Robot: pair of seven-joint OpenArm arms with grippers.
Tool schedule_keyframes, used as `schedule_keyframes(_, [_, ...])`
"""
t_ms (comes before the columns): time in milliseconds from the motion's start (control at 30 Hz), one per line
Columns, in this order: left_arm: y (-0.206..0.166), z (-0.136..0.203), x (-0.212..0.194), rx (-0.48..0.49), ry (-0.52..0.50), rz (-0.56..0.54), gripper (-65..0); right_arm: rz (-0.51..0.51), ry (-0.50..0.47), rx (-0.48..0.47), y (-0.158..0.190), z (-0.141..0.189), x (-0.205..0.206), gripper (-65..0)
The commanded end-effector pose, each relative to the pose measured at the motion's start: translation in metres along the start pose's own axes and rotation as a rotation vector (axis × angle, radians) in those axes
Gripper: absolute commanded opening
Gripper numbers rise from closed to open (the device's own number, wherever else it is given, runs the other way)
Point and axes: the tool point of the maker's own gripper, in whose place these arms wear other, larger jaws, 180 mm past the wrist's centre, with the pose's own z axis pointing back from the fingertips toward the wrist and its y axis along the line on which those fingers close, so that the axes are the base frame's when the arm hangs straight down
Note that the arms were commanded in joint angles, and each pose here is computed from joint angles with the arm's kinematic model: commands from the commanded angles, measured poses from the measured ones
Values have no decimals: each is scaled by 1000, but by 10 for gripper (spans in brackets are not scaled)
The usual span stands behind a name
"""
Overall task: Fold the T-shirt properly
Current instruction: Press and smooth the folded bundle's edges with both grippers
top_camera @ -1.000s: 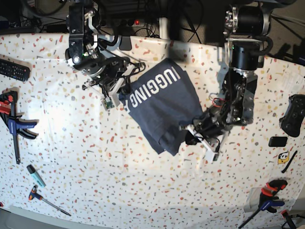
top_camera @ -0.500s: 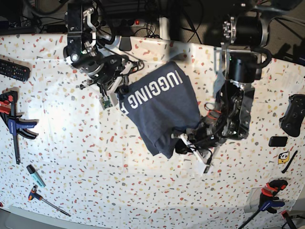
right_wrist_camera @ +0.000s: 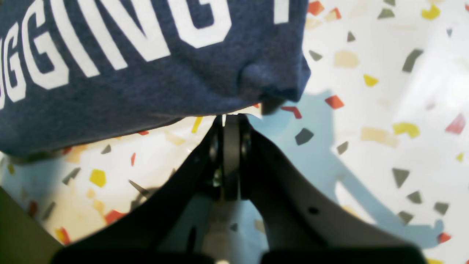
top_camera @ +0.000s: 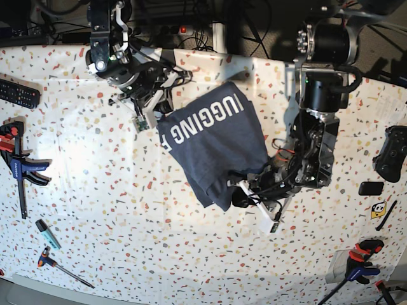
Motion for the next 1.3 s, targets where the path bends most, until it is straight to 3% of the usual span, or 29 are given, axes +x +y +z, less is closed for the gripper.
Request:
schedule_keyframes(0, [-6,1,33,-20,-74,-25,-650,0,-47,8,1,2,14,-650])
schedule_keyframes(133, [-7,1,38,-21,-81,-31,-650,15,-43,42,8,2,12,-650])
schedule_keyframes(300, [-6,2,43,-22,-68,-36,-650,28,-83,20,2,9,26,-650])
schedule_keyframes(533, [0,24,57,-43,-68,-22,-650,52,-239,-149,-49,49,78,-650])
schedule_keyframes(733, [13,57,68,-75,-103,10,-650,62,-293,-237,-86,61,106,-650])
schedule_keyframes(933, [31,71,20,-33,-54,35,-650,40,-303,-215,-91,46,117,-650])
schedule_keyframes(1267, [35,89,-47,10,-13,88,-650,26,-198,-128,-85,-10,109,-650])
